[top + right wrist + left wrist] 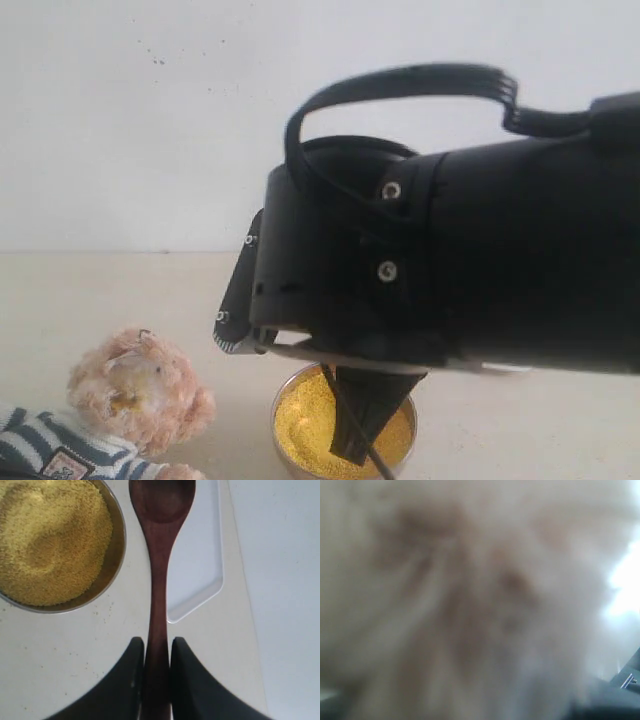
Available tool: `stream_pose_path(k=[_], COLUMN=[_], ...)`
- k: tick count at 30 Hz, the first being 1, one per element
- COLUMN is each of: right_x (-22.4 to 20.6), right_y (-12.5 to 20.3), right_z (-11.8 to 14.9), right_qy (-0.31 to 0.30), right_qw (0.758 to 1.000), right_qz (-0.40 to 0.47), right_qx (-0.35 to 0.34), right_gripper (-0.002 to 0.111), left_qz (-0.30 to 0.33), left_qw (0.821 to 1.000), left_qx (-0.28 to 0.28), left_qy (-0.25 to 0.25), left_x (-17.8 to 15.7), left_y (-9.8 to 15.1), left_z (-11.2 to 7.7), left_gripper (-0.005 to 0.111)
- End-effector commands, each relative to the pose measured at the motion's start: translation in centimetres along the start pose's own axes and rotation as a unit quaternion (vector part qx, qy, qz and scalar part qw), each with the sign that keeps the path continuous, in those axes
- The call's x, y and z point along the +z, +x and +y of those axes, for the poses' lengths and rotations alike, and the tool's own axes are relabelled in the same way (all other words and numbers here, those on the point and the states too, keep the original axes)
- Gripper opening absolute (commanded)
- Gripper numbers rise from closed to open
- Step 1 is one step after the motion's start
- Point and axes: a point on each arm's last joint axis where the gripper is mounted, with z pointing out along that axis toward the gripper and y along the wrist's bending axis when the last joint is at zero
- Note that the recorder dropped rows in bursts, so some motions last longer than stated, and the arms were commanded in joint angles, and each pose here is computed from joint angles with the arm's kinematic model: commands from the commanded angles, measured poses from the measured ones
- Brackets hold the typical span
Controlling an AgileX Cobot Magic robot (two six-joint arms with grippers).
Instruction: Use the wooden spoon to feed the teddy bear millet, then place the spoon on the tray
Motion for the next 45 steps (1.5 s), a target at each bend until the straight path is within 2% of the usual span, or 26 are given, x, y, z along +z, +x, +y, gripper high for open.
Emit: stream_pose_path(k=[1, 14, 22, 37, 45], right_x=[0.7, 4.4, 6.5, 8.4, 8.7], right_y=[0.6, -0.1, 1.6, 1.4, 1.2], right_z=[-0.9, 1.5, 1.9, 3.5, 3.8], right_qy=[-0.009, -0.041, -0.043, -0.042, -0.045], right_qw=[1.000, 0.995, 0.990, 0.983, 0.985], right_qz=[0.016, 0.077, 0.118, 0.145, 0.135], right_qx=[0.002, -0.041, -0.066, -0.105, -0.099], right_gripper=[0.003, 0.003, 0.003, 0.003, 0.003], left_qz=[-0.004, -0.004, -0.004, -0.004, -0.004], left_qw=[1.000, 1.000, 1.000, 1.000, 1.000], left_qx=[-0.002, -0.002, -0.002, -0.002, -0.002], left_qy=[0.010, 0.010, 0.010, 0.010, 0.010], left_x=[0.0, 0.0, 0.0, 0.0, 0.0], left_y=[0.0, 0.0, 0.0, 0.0, 0.0], left_z=[-0.1, -0.1, -0.1, -0.1, -0.1], left_gripper=[0.004, 0.004, 0.004, 0.004, 0.004])
